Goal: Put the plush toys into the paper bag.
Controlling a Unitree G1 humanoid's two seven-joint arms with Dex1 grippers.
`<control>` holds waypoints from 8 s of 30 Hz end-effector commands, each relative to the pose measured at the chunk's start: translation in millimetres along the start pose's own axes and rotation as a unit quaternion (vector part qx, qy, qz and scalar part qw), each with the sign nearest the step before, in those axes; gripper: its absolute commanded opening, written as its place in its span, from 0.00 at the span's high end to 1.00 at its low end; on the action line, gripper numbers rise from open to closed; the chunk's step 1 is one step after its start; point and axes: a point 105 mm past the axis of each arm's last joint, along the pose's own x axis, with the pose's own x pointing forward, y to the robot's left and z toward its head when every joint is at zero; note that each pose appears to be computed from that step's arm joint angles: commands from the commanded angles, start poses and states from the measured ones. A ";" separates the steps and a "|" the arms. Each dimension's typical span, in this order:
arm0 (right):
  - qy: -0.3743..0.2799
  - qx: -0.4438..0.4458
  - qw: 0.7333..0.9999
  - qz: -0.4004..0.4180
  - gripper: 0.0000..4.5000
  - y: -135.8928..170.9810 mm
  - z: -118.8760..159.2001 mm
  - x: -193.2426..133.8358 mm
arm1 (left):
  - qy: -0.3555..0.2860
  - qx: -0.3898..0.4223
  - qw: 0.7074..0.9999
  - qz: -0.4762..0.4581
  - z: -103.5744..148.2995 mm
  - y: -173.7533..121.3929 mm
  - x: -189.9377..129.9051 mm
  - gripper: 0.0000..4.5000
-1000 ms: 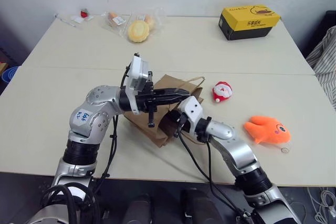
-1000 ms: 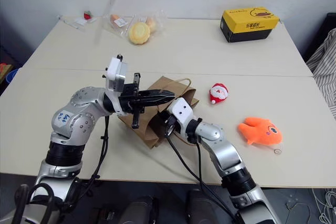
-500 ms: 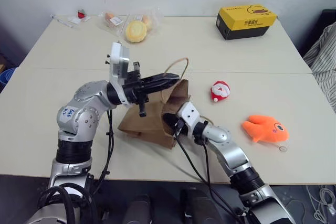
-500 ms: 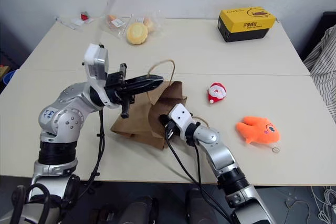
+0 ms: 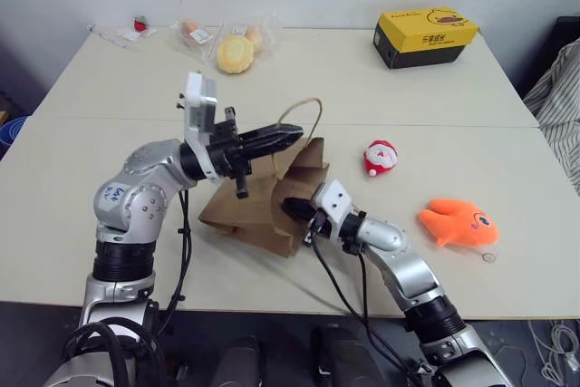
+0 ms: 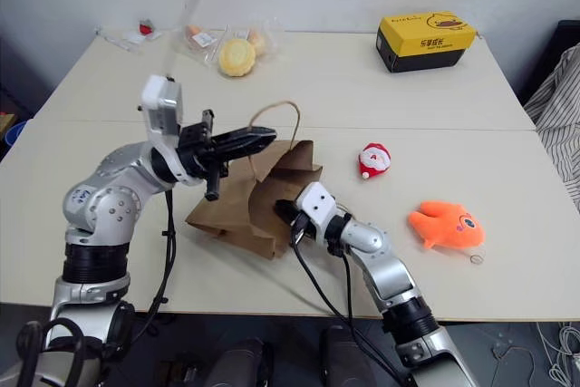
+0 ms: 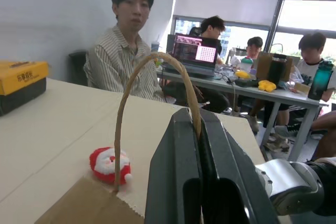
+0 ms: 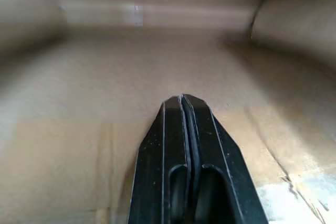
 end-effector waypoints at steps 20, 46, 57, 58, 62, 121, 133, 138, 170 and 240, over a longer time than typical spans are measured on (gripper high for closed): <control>0.083 -0.180 0.949 -0.247 0.01 -11.5 48.0 -256.6 | 0.016 0.004 0.998 -0.060 -19.4 -6.1 15.4 1.00; 0.332 -0.209 0.885 -0.252 0.01 -56.4 -17.7 -286.9 | 0.033 0.002 0.997 -0.064 -28.0 -3.0 14.5 1.00; 0.335 -0.227 0.885 -0.228 0.70 -81.8 -23.0 -272.2 | 0.036 0.006 0.998 -0.051 -22.0 -3.7 8.4 1.00; 0.327 -0.232 0.887 -0.227 0.78 -82.9 -19.9 -270.4 | 0.035 0.006 0.998 -0.051 -20.5 -3.6 7.8 1.00; 0.197 -0.277 0.932 -0.125 0.99 -61.0 19.2 -228.3 | 0.015 -0.010 0.997 -0.070 -6.1 -7.7 5.4 1.00; 0.026 -0.148 0.987 -0.065 0.01 -50.8 45.8 -183.6 | 0.030 -0.023 0.995 -0.088 0.3 -17.8 1.7 1.00; 0.192 -0.157 0.943 -0.223 0.01 -54.5 -6.6 -265.0 | 0.083 -0.011 0.993 -0.081 4.1 -12.0 -24.4 1.00; 0.202 -0.243 0.934 -0.166 0.01 -85.3 11.1 -212.5 | 0.083 0.000 0.993 -0.078 8.2 -10.9 -23.1 1.00; 0.284 -0.301 0.910 0.007 1.00 -158.2 12.6 -82.5 | 0.083 0.007 0.995 -0.058 11.5 -9.9 -25.8 1.00; 0.311 0.437 0.844 -0.001 0.01 -30.2 -12.1 -130.8 | 0.072 -0.039 0.994 -0.074 0.0 -17.7 -29.0 1.00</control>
